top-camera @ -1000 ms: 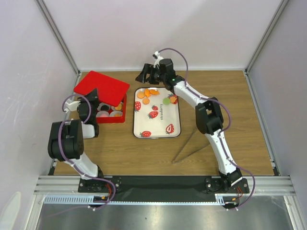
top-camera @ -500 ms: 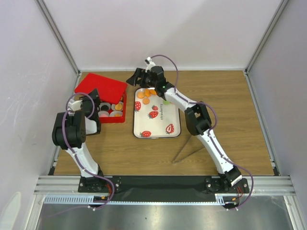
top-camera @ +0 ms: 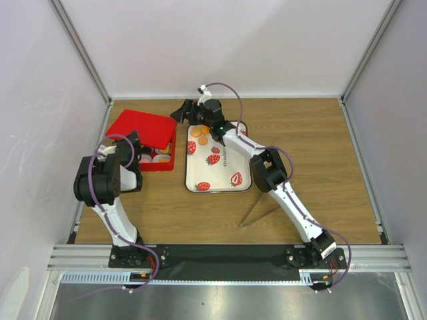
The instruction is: Pack the cookies
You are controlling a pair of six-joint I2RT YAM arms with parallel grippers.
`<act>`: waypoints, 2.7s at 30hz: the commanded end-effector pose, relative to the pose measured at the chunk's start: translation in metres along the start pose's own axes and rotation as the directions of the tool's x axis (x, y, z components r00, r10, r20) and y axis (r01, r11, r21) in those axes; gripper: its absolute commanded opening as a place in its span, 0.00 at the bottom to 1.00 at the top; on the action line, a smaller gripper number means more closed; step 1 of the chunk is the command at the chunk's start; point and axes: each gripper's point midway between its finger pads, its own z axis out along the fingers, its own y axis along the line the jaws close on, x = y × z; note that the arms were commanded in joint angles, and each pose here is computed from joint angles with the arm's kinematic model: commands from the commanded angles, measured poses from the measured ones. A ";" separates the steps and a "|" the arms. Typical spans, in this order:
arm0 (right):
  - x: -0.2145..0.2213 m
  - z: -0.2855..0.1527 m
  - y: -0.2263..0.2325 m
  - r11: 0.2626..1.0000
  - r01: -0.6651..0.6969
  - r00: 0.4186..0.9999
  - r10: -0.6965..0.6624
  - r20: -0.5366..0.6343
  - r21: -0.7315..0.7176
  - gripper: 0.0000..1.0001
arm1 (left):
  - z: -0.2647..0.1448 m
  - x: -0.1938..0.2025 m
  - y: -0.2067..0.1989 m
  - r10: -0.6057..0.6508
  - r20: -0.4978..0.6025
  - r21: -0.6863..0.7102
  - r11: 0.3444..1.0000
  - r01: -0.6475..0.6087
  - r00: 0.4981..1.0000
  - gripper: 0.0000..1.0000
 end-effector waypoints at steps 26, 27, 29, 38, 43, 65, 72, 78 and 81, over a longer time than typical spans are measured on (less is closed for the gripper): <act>0.010 0.010 0.038 0.993 0.054 0.998 -0.051 0.032 -0.106 0.87 | -0.044 -0.016 -0.052 -0.094 0.044 0.231 0.970 0.081 0.995 0.03; 0.011 0.010 0.038 0.993 0.054 0.998 -0.051 0.029 -0.107 0.87 | -0.044 -0.016 -0.052 -0.087 0.042 0.228 0.971 0.076 0.995 0.04; 0.011 0.010 0.039 0.992 0.055 0.998 -0.053 0.027 -0.109 0.87 | -0.046 -0.016 -0.053 -0.083 0.041 0.228 0.971 0.072 0.996 0.04; 0.021 0.011 0.047 0.990 0.078 0.997 -0.078 0.008 -0.118 0.85 | -0.058 -0.015 -0.048 -0.069 0.034 0.214 0.975 0.060 0.997 0.15; 0.026 0.012 0.050 0.990 0.081 0.997 -0.082 0.002 -0.119 0.85 | -0.063 -0.016 -0.046 -0.065 0.032 0.204 0.977 0.057 0.997 0.22; 0.048 0.013 0.056 0.982 0.133 0.990 -0.138 -0.034 -0.133 0.82 | -0.092 -0.015 -0.036 -0.053 -0.013 0.170 0.984 0.055 0.998 0.35; 0.053 0.013 0.059 0.980 0.140 0.988 -0.147 -0.042 -0.140 0.82 | -0.100 -0.014 -0.034 -0.040 -0.035 0.153 0.987 0.044 0.999 0.40; 0.059 0.012 0.055 0.981 0.147 0.986 -0.155 -0.057 -0.130 0.81 | -0.103 -0.011 -0.030 -0.026 -0.051 0.128 0.991 0.032 0.998 0.44; 0.062 0.012 0.055 0.981 0.148 0.986 -0.157 -0.064 -0.127 0.81 | -0.104 -0.008 -0.027 -0.023 -0.067 0.116 0.993 0.031 0.997 0.43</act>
